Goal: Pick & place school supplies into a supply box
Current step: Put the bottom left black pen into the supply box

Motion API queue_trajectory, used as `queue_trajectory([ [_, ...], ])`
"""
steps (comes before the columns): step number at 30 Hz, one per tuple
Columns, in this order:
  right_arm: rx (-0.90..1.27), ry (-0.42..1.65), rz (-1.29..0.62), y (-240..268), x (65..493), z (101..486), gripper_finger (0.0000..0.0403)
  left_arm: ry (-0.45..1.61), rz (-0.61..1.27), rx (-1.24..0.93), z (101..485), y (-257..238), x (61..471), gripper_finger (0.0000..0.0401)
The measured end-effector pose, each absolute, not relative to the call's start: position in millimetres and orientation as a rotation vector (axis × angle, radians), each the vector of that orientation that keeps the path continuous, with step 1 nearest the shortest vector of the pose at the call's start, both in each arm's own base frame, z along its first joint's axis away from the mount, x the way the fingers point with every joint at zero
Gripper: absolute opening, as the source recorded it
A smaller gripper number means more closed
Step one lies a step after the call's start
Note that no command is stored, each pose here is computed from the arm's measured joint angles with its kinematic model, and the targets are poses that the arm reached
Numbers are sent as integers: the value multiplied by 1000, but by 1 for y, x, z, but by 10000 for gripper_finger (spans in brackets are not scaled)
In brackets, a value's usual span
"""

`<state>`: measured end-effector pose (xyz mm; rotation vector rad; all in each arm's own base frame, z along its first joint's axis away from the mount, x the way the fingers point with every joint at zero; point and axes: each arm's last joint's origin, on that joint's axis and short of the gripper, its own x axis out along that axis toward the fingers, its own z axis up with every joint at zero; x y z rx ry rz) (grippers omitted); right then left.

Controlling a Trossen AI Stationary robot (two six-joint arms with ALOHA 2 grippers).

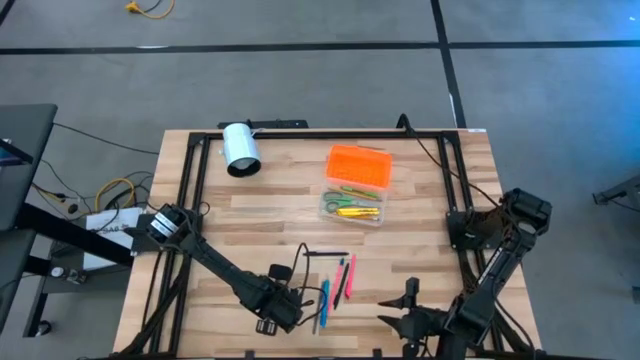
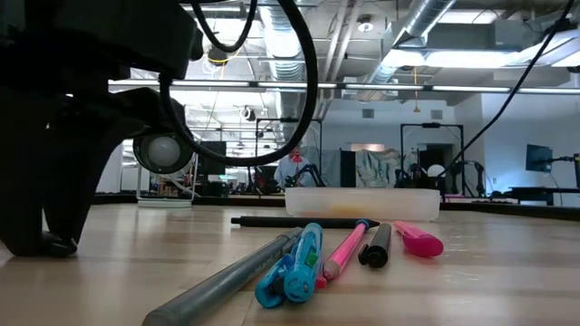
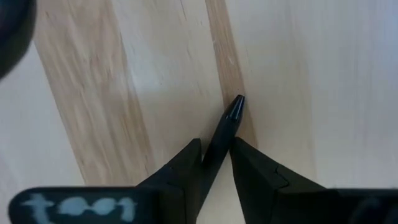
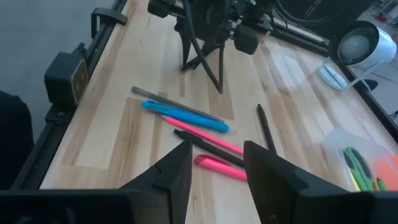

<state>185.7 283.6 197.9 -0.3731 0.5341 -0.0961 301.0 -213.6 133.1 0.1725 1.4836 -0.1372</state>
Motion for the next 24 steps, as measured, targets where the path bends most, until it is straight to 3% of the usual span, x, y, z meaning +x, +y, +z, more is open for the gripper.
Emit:
queue_trajectory([
  [5,-372,535,-101,283,187,198,137,1484,-160,182,133,-212,303,74],
  [11,-372,535,-100,283,187,198,134,1466,-191,204,133,-211,305,14],
  [24,-372,536,-101,283,187,198,134,1315,-53,404,133,-226,296,8],
])
